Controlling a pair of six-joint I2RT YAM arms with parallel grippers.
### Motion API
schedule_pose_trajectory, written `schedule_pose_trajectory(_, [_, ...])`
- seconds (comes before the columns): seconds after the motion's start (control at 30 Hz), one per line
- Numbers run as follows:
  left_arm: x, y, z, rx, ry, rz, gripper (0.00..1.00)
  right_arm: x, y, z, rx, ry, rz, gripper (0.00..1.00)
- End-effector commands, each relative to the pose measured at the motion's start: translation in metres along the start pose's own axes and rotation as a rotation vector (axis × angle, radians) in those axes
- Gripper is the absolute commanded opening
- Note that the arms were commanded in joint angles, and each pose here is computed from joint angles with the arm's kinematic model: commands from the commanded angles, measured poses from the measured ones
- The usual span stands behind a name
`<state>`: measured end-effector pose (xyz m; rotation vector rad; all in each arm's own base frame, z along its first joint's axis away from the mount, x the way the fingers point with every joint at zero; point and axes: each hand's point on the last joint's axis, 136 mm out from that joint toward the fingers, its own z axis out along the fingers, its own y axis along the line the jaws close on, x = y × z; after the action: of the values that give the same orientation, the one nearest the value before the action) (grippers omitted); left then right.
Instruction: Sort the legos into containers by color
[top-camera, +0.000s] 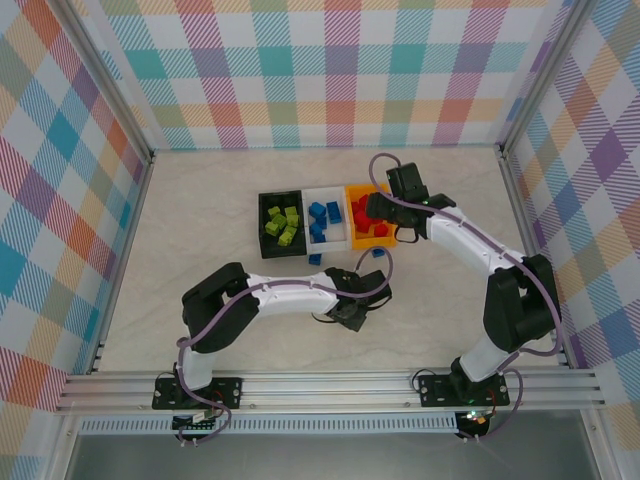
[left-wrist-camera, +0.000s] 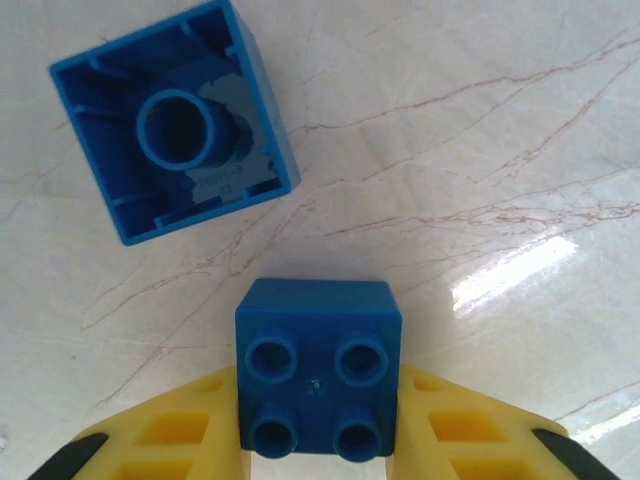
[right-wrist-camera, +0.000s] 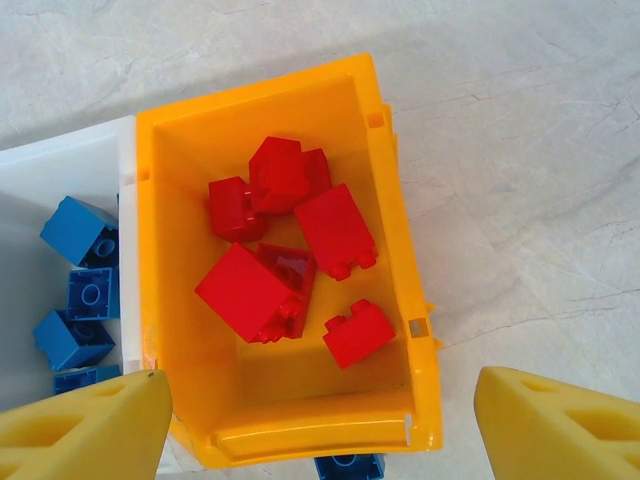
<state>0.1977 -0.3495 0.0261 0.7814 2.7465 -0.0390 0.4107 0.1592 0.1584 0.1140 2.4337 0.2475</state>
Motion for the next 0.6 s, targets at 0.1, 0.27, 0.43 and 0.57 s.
schedule_pose_trajectory(0.1, [-0.031, 0.057, -0.066, -0.031, -0.167, -0.154, 0.28, 0.001, 0.002, -0.015, -0.047, -0.027, 0.031, 0.80])
schedule_pose_trajectory(0.27, [-0.073, 0.119, -0.093, -0.067, -0.244, -0.291, 0.28, 0.021, -0.001, -0.017, -0.068, 0.003, 0.044, 0.80])
schedule_pose_trajectory(0.43, [-0.132, 0.159, -0.092, -0.080, -0.285, -0.379, 0.27, 0.051, 0.000, -0.015, -0.082, 0.049, 0.031, 0.80])
schedule_pose_trajectory(0.57, [-0.173, 0.173, -0.076, -0.107, -0.270, -0.387, 0.27, 0.072, 0.001, -0.015, -0.082, 0.085, 0.014, 0.79])
